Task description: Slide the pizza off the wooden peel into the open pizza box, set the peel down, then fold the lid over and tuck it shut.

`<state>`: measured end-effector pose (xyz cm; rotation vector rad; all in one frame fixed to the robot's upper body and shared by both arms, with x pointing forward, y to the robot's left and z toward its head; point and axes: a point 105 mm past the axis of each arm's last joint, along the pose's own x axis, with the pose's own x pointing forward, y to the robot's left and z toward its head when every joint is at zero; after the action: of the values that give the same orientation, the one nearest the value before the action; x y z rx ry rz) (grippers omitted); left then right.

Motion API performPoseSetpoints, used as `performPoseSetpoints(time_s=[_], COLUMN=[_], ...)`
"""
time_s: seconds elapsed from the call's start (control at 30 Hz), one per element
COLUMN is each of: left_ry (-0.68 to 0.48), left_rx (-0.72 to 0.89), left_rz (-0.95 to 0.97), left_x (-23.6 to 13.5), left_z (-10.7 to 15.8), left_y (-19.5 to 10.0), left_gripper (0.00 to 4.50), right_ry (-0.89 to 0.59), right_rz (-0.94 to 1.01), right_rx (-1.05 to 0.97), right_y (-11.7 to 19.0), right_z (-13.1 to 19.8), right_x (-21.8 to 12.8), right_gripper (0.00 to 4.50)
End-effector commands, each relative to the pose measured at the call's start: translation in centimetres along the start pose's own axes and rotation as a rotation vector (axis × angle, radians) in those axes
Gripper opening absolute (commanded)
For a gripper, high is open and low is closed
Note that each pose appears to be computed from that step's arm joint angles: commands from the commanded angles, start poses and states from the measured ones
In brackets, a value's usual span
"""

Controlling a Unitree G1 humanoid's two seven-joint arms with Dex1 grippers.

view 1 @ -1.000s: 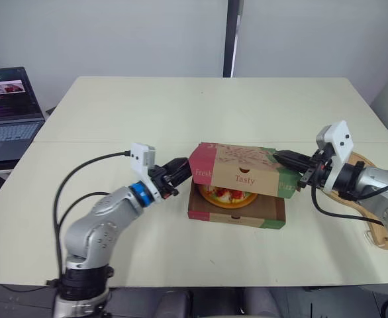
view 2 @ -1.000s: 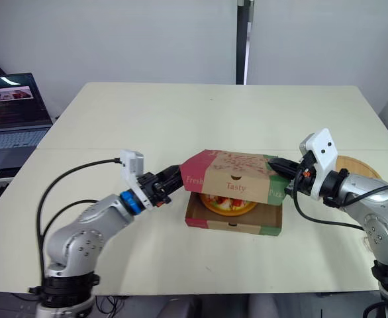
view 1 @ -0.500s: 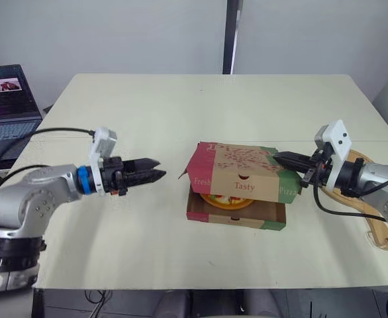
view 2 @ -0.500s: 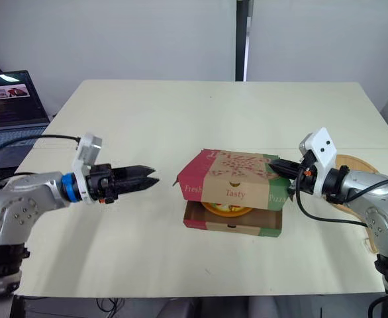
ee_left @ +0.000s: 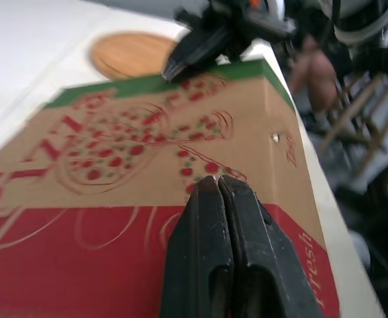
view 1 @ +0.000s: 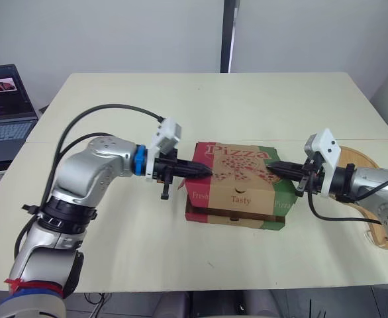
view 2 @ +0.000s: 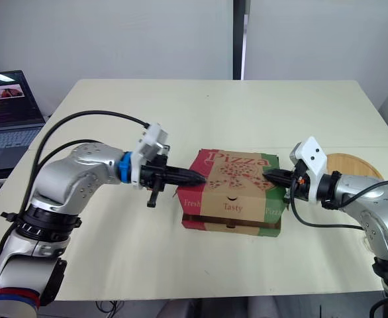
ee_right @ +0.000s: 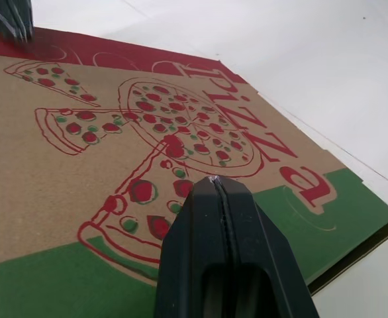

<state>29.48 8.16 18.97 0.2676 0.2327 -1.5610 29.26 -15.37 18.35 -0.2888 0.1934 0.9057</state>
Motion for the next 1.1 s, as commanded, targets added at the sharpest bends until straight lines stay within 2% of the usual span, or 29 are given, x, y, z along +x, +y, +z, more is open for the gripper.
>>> performPoseSetpoints(time_s=[0.03,0.1,0.2,0.33,0.43,0.63,0.83,1.1], left_ry=[0.052,0.063,0.057,0.051,0.044,0.042,0.044,0.083], left_rx=[0.076,0.089,0.096,0.108,0.113,0.115,0.119,0.128], left_rz=[-0.033,-0.034,-0.035,-0.024,-0.013,-0.005,-0.007,-0.01], left_x=[0.3,0.4,0.5,0.4,0.2,0.2,0.5,1.3], left_z=[-0.2,-0.3,-0.2,-0.1,0.1,0.2,0.2,-0.6], left_y=[0.0,0.3,0.6,0.9,1.1,1.2,1.2,1.3], left_gripper=[0.01,0.01,0.01,0.01,0.01,0.01,0.01,0.01], right_ry=[-0.054,-0.084,-0.046,0.122,0.224,0.168,0.115,0.136], right_rz=[-0.015,-0.062,-0.138,-0.158,-0.07,0.077,0.11,0.113], right_rx=[-0.096,-0.133,-0.153,-0.178,-0.18,-0.118,-0.07,-0.073], right_y=[0.2,-0.5,-2.2,-3.2,-1.9,1.1,1.7,2.2], right_z=[1.5,2.0,1.3,-1.9,-4.3,-4.6,-4.0,-4.8], right_x=[-0.4,-1.0,-3.0,-5.4,-6.0,-4.3,-2.8,-2.5], right_gripper=[0.0,0.0,0.0,0.0,0.0,0.0,0.0,0.0])
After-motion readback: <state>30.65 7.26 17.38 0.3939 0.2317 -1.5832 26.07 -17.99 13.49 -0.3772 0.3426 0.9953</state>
